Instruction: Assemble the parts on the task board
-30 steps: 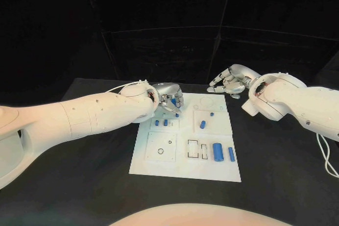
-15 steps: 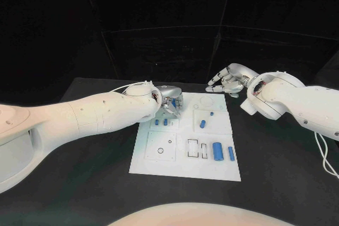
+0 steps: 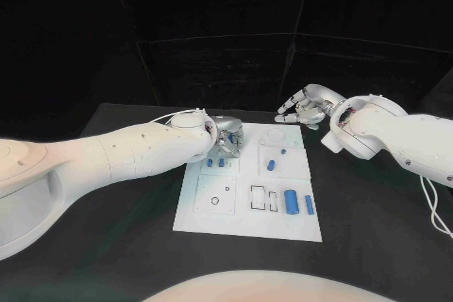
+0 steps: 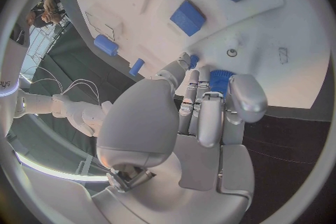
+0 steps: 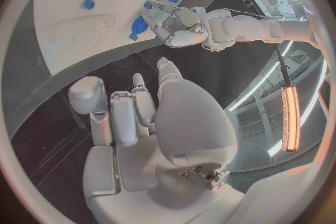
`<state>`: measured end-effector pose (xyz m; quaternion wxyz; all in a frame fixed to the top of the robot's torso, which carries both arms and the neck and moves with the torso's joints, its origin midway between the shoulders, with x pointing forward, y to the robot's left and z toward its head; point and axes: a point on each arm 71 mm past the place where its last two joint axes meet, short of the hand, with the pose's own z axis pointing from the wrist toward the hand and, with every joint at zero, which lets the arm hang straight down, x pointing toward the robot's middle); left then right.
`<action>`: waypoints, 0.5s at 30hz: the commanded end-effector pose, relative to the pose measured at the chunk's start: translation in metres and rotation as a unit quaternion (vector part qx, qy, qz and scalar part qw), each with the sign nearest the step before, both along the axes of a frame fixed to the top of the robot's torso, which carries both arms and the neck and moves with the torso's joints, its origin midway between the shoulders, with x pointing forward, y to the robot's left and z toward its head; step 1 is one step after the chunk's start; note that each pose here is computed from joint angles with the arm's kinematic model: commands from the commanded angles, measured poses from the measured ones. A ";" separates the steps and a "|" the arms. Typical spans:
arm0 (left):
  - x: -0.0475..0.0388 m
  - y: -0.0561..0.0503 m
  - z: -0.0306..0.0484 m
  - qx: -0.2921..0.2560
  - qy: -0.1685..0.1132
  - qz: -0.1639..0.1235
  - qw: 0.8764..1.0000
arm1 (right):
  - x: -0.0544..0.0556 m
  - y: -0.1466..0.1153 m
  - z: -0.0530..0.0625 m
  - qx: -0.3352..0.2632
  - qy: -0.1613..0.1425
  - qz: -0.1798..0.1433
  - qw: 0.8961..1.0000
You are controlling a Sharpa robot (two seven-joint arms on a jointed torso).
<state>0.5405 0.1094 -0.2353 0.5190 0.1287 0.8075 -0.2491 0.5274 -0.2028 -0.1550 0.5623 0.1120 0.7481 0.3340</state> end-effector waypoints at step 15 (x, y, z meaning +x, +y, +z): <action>0.0010 -0.001 -0.0040 0.021 0.021 -0.003 1.000 | 0.000 0.003 0.002 0.000 -0.004 0.008 1.000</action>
